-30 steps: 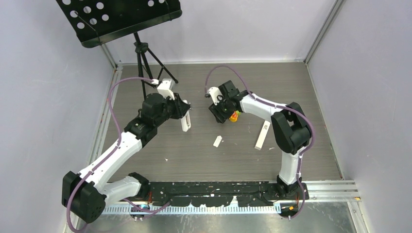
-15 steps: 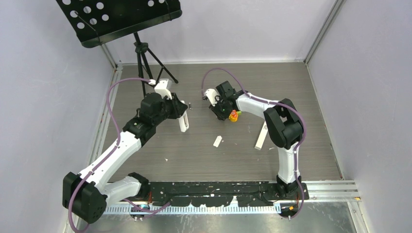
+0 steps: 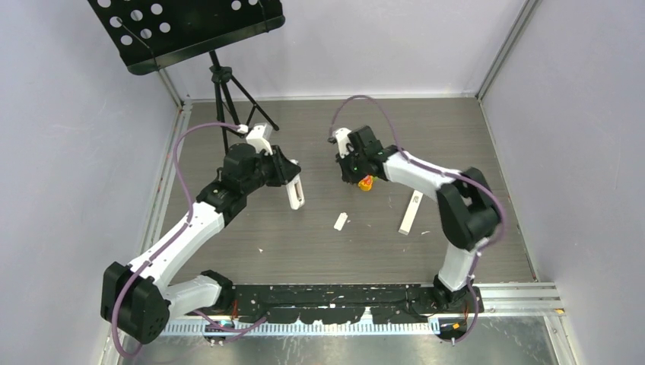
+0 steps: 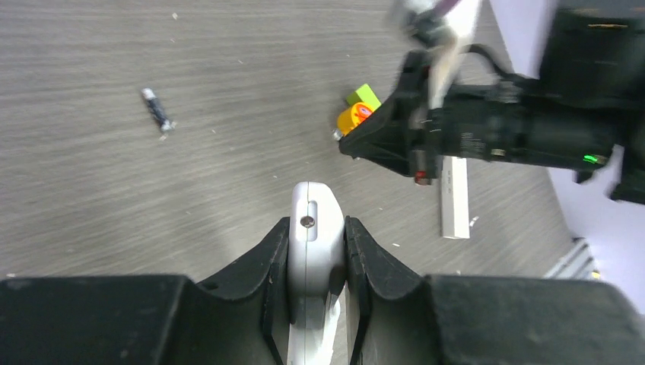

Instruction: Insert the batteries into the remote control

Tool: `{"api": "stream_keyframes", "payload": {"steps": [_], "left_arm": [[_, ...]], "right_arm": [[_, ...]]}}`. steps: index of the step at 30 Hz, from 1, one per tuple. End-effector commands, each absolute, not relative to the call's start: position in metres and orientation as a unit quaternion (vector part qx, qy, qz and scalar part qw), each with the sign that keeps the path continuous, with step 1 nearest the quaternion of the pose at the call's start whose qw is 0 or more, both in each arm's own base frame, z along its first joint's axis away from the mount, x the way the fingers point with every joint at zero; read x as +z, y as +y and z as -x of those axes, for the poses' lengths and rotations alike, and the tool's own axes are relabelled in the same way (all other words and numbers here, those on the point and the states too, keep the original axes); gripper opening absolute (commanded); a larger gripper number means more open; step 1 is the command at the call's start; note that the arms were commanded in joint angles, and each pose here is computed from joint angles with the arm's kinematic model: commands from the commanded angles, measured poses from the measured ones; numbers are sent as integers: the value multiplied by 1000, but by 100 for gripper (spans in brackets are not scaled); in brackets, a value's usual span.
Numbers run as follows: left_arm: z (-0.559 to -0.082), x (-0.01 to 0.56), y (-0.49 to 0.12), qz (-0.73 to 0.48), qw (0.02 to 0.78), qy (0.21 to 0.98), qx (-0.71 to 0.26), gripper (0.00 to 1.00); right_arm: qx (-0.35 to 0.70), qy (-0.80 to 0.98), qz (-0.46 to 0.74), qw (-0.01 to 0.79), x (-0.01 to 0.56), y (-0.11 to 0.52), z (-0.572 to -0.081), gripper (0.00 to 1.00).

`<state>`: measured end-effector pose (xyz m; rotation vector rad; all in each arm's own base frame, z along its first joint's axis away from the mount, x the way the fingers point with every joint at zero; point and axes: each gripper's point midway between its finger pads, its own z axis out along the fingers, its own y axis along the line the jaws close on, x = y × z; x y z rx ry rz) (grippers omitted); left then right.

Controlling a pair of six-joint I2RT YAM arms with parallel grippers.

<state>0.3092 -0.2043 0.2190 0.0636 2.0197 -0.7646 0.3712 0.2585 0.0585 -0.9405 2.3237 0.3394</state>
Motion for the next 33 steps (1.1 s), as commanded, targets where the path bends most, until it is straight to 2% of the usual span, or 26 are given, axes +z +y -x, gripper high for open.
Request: {"api": "stream_keyframes", "payload": {"steps": [1,8,11,29,33], "left_arm": [[-315,252,-224,-10,475,793,-382,0],[-316,257,-245,55,413,786,-457,0],[-313,261,-253,60,392,782,-481,0],[-290,264,-268,86,287,793,-530,0],[-288,265,-271,94,266,789,-546,0]], "right_arm": [[226,829,225,459,184,284,-370,0],[303,771,140,543,259,312,-299,0],[321,761,104,554,271,319,-284,0],[318,730,147,587,244,337,-262,0],[315,732,174,579,232,336,-256,4]]}}
